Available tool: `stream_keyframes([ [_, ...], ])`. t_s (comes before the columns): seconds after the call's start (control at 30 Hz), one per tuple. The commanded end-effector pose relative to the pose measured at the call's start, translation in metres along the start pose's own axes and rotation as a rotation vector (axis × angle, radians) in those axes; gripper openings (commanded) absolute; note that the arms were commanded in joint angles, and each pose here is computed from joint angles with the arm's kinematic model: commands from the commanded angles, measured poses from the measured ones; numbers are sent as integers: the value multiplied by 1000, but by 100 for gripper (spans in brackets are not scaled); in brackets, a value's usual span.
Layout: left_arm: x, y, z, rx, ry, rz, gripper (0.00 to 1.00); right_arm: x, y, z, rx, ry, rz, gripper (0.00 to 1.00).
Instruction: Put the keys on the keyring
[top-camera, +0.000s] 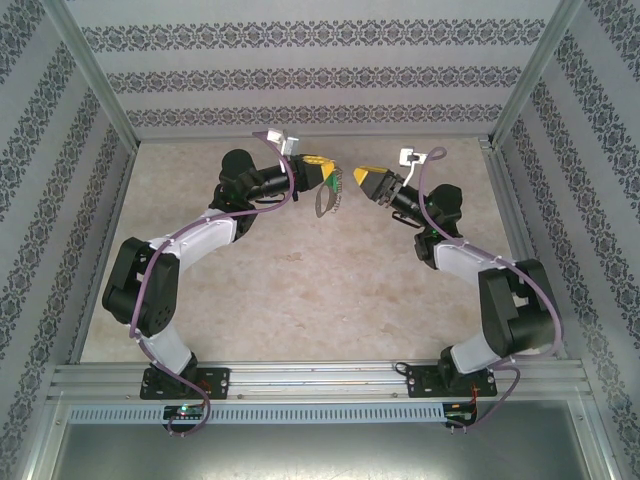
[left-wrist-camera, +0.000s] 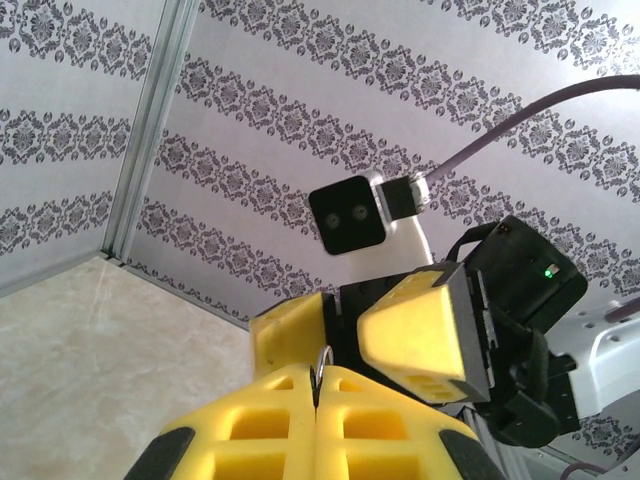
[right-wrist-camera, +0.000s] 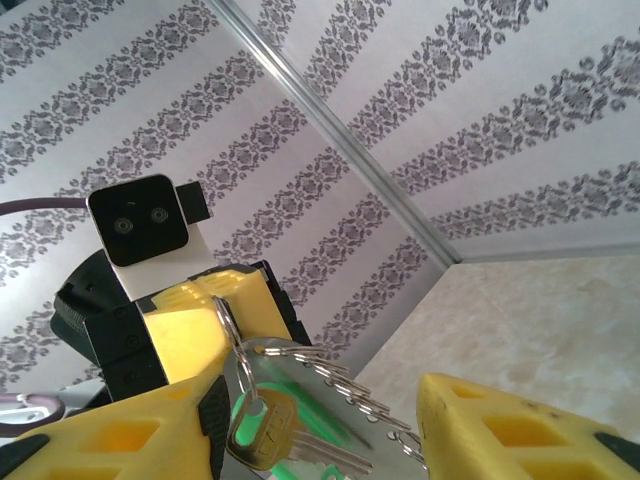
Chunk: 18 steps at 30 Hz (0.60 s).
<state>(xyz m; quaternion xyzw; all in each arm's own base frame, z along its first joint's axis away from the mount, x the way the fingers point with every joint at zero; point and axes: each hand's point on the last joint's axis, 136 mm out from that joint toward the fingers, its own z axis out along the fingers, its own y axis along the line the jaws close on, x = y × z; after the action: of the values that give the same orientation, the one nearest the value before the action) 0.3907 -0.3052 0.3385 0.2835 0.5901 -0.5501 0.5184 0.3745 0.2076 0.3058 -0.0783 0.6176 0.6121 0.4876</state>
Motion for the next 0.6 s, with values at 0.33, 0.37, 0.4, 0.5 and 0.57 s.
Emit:
stream_keyframes([
  [0.33,-5,-7,3,34,-31,26,0,-4,45,18,-180,6,-48,51],
  [0.37,-5,-7,3,34,-31,26,0,-3,45,19,-180,7,-46,51],
  [0.4,-5,-7,3,33,-30,23,0,-3,45,20,-183,8,-45,50],
  [0.5,-5,-8,4,38,-29,23,0,-2,46,24,-193,14,-41,49],
  [0.57,-5,-7,3,35,-29,23,0,-2,48,27,-201,18,-41,49],
])
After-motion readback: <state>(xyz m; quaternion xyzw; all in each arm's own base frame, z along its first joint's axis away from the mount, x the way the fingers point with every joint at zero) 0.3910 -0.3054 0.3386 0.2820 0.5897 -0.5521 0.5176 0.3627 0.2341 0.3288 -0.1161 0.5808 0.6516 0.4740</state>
